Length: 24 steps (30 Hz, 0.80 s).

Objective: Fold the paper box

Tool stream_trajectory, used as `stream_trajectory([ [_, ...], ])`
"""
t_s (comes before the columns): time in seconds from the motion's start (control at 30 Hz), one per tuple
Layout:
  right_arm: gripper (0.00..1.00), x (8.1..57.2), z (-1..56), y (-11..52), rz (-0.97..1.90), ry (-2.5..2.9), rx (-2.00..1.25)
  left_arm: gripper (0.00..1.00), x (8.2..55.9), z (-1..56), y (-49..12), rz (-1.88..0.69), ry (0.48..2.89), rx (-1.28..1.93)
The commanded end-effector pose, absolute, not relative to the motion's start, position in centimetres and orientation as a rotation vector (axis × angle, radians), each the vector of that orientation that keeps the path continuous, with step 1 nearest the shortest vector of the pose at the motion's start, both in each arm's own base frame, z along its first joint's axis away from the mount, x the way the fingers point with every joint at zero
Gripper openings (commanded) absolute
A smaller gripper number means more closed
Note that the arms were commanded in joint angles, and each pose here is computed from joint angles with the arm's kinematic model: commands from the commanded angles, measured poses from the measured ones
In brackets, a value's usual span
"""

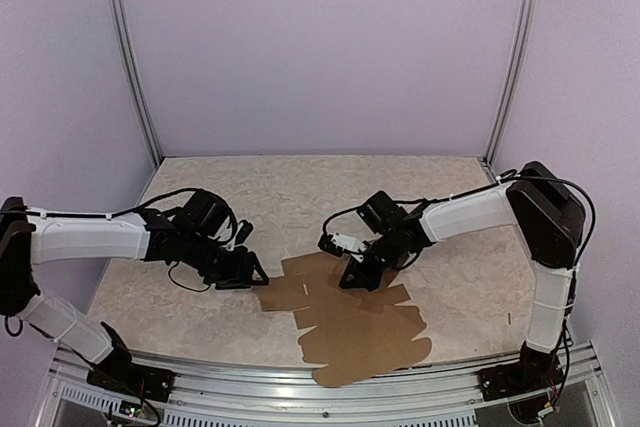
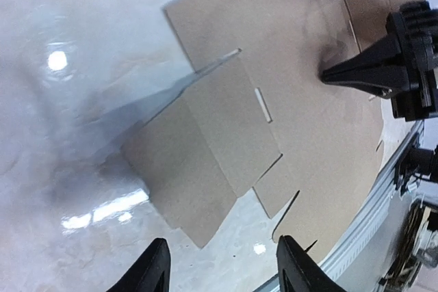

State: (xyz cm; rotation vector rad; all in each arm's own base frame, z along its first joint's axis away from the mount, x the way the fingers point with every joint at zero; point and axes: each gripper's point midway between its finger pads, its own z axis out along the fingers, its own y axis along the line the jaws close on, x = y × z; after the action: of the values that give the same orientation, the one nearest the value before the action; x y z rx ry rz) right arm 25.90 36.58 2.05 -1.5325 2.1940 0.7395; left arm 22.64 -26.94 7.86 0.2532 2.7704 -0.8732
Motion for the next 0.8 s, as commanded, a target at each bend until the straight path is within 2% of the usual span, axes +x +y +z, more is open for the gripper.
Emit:
stream_trajectory([
  [0.0, 0.03, 24.8, -1.6, 35.4, 0.710, 2.308, -1.559, 0.48, 23.4, 6.3, -22.1, -0.698, 2.706, 0.011],
  [0.13, 0.03, 24.7, -2.0, 35.3, 0.716, 2.320, -1.561, 0.31, 22.0, 4.3, -20.8, -0.677, 2.754, -0.066],
  [0.27, 0.03, 24.6, -2.3, 35.3, 0.721, 2.332, -1.561, 0.22, 21.9, 2.2, -21.4, -0.656, 2.793, -0.043],
  [0.5, 0.03, 24.5, -2.3, 35.3, 0.727, 2.336, -1.562, 0.18, 22.7, 1.1, -25.0, -0.731, 2.781, 0.093],
  [0.6, 0.03, 24.3, -2.6, 35.2, 0.737, 2.345, -1.563, 0.18, 23.3, 2.8, -27.6, -0.811, 2.694, 0.197],
  [0.77, 0.03, 24.1, -3.0, 35.2, 0.747, 2.357, -1.568, 0.19, 24.8, 7.3, -30.3, -0.795, 2.517, 0.325],
])
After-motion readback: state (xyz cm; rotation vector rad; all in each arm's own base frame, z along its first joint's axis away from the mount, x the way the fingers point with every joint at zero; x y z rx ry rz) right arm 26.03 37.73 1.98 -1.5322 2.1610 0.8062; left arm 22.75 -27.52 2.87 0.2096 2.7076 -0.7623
